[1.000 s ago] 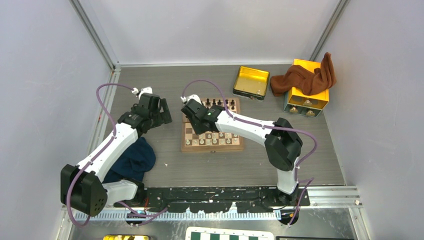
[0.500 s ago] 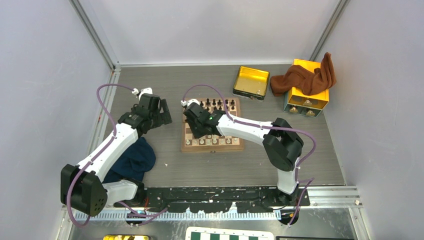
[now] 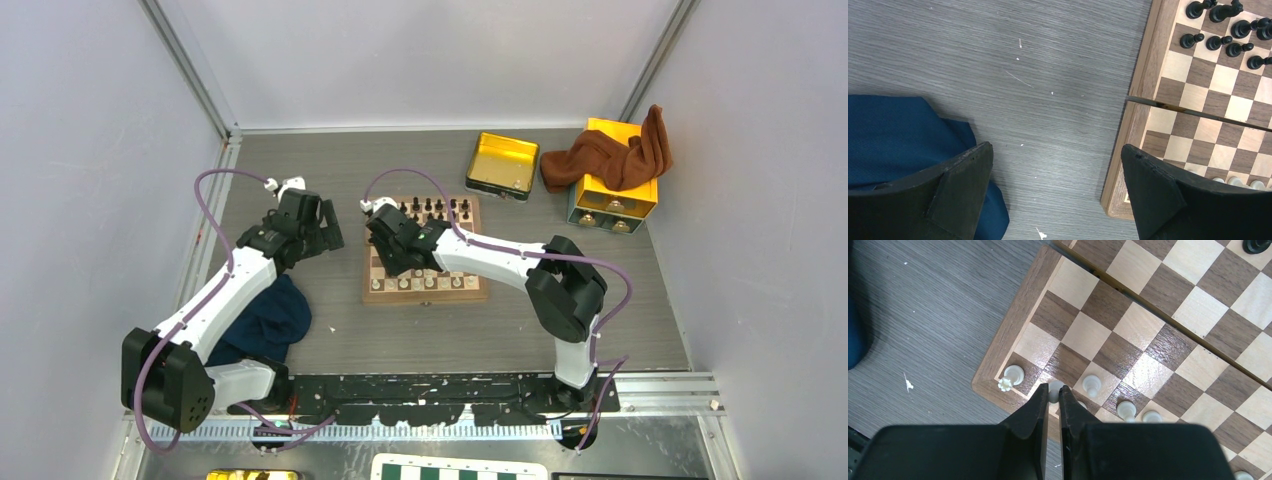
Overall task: Set up the chess pieces on the board
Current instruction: Place the chess piece on the chessboard.
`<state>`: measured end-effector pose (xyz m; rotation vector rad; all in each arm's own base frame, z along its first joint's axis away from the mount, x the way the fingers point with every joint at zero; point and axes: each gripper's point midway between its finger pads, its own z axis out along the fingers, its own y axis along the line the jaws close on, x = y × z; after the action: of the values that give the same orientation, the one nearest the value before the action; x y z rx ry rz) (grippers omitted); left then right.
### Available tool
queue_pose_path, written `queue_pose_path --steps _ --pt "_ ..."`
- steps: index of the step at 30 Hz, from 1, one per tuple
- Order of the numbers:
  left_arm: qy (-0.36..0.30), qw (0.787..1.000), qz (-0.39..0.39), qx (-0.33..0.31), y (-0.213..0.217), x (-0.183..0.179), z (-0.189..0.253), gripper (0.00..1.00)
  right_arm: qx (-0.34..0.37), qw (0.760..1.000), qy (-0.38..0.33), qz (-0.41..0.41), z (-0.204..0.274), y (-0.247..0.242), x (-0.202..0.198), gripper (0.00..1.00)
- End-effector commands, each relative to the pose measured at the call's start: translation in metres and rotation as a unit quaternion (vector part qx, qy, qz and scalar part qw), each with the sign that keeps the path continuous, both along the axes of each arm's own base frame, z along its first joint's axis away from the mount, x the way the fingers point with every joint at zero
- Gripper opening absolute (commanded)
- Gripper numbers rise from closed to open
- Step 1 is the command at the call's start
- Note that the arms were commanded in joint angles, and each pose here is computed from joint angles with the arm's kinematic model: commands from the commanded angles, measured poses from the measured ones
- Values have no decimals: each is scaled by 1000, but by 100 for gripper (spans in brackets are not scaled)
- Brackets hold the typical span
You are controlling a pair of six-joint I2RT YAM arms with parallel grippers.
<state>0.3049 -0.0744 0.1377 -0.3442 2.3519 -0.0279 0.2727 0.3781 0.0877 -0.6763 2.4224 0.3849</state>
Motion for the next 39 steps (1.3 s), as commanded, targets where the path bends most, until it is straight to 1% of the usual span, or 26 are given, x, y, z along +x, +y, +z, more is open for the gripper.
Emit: queue_pose_path --steps 1,16,39 --pt "-16 1000 3 -8 -1 5 4 99 41 998 -37 8 31 19 11 1" --pt "-14 1000 3 -8 0 4 1 99 18 999 -36 13 9 21 15 1" --pt "-8 1000 0 -7 -1 3 -6 99 6 999 -38 10 -7 19 18 1"
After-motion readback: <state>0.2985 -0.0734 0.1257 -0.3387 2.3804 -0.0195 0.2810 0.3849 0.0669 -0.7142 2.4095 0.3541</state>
